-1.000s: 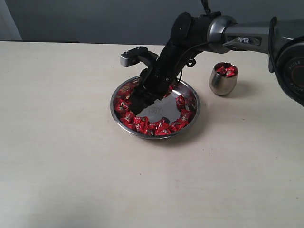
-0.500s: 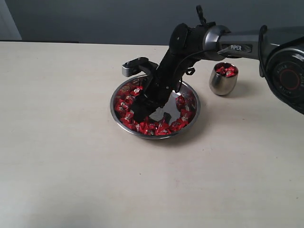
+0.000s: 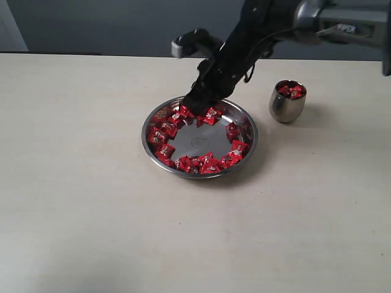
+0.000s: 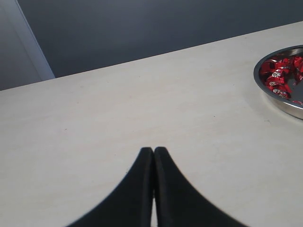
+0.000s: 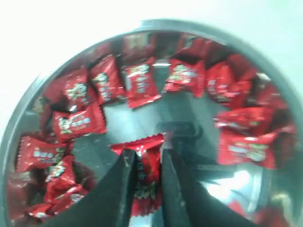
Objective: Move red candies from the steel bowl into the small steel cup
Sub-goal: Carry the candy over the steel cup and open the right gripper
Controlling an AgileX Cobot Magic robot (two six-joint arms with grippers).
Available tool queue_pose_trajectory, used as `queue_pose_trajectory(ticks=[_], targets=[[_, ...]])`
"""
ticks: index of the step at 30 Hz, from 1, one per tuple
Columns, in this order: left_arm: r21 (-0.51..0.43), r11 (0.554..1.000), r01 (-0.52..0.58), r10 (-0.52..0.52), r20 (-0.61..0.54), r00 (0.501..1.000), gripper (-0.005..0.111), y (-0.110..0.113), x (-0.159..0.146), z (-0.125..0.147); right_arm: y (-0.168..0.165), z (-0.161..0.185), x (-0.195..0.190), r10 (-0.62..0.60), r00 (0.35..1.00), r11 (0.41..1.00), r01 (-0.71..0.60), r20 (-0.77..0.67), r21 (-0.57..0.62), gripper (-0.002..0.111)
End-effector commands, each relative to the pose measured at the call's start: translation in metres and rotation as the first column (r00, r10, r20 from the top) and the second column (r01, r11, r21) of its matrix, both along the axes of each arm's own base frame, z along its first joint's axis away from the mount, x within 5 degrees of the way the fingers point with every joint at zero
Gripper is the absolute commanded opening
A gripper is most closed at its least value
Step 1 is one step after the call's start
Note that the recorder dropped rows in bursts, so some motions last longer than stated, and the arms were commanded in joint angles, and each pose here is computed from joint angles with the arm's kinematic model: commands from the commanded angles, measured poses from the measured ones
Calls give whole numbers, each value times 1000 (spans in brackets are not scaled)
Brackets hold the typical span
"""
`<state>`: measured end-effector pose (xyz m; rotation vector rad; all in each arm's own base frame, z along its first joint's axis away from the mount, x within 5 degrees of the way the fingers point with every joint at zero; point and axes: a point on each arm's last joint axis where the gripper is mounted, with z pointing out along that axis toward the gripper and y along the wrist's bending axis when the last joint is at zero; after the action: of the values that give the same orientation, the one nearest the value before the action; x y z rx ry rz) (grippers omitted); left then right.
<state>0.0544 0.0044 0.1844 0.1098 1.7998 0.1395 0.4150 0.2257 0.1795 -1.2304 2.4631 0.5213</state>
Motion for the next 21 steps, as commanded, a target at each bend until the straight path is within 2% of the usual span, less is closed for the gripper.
queue_pose_trajectory(ticks=[1, 4, 8, 12, 21], targets=[[-3, 1000, 0, 0, 12, 1000, 0, 0, 0, 1, -70, 42, 25, -218, 971, 976, 219, 101, -1, 0], [-3, 1000, 0, 0, 12, 1000, 0, 0, 0, 1, -121, 42, 41, -368, 923, 928, 372, 110, -22, 0], [-3, 1000, 0, 0, 12, 1000, 0, 0, 0, 1, -158, 41, 49, -437, 888, 893, 447, 142, -47, 0], [-3, 1000, 0, 0, 12, 1000, 0, 0, 0, 1, -175, 39, 50, -464, 871, 869, 483, 160, -108, 0], [-3, 1000, 0, 0, 12, 1000, 0, 0, 0, 1, -176, 34, 47, -453, 883, 872, 468, 125, -145, 0]])
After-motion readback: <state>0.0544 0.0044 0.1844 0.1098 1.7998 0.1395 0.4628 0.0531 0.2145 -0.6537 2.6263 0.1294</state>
